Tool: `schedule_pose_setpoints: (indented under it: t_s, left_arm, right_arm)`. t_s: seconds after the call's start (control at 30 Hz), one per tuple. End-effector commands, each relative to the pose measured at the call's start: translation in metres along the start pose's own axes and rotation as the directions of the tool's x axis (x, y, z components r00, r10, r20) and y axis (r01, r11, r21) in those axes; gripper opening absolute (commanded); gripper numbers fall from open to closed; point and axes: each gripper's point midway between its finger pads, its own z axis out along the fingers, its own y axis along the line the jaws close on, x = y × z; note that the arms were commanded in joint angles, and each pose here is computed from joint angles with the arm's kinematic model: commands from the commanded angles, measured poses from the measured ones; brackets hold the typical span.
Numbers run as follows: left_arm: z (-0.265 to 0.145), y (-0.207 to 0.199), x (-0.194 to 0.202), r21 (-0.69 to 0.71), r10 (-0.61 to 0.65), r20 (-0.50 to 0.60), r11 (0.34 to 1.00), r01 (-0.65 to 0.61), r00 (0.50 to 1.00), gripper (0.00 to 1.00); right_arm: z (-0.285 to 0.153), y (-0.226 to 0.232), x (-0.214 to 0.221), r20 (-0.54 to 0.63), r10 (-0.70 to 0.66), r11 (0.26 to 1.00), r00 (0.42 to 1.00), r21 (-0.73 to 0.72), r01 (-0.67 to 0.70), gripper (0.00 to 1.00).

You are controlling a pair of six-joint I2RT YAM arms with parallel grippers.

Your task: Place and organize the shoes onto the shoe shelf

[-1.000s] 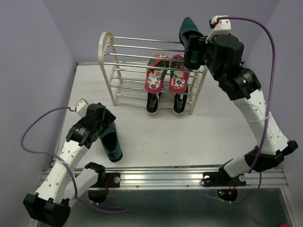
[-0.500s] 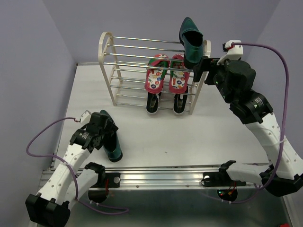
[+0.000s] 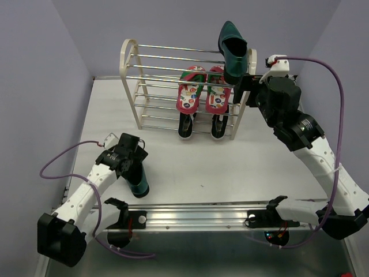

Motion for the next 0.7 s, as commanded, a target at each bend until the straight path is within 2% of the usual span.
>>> schedule_pose_setpoints:
  t_s: [0.0,0.13,0.3,0.4,0.5,0.53,0.6,0.67]
  left_arm:
    - [0.008,-0.015,-0.004,0.037,0.016,0.04,0.999,-0.018,0.999,0.88]
    - [0.015,-0.007,0.004,-0.012,0.076,0.026,0.997,-0.076,0.997,0.81]
    - [0.022,-0.003,0.001,-0.066,0.104,0.045,0.993,-0.101,0.994,0.8]
    - [0.026,0.0,0.005,-0.102,0.163,0.024,0.982,-0.16,0.986,0.79]
    - [0.026,0.006,0.004,-0.152,0.213,0.02,0.966,-0.208,0.977,0.63]
    - [0.026,0.007,0.005,-0.161,0.229,0.013,0.961,-0.224,0.973,0.5]
    - [0.024,0.003,0.007,-0.142,0.25,0.006,0.959,-0.247,0.968,0.4]
    - [0.021,-0.003,0.008,-0.114,0.263,0.007,0.959,-0.26,0.965,0.15]
  right_arm:
    - [-0.004,-0.002,-0.02,0.073,0.04,0.999,0.997,0.013,-0.041,1.0]
    - [-0.004,-0.005,-0.02,0.075,0.036,0.999,0.997,0.028,-0.038,1.0]
    - [-0.004,-0.007,-0.02,0.079,0.029,0.999,0.996,0.039,-0.032,1.0]
    - [-0.004,-0.008,-0.019,0.075,0.025,0.999,0.997,0.04,-0.028,1.0]
    - [-0.004,-0.009,-0.018,0.075,0.024,0.998,0.997,0.048,-0.028,1.0]
    - [-0.003,-0.009,-0.017,0.074,0.024,0.998,0.997,0.048,-0.027,1.0]
    - [-0.003,-0.01,-0.016,0.071,0.023,0.998,0.997,0.053,-0.027,1.0]
    - [-0.004,-0.011,-0.016,0.073,0.027,0.998,0.997,0.056,-0.031,1.0]
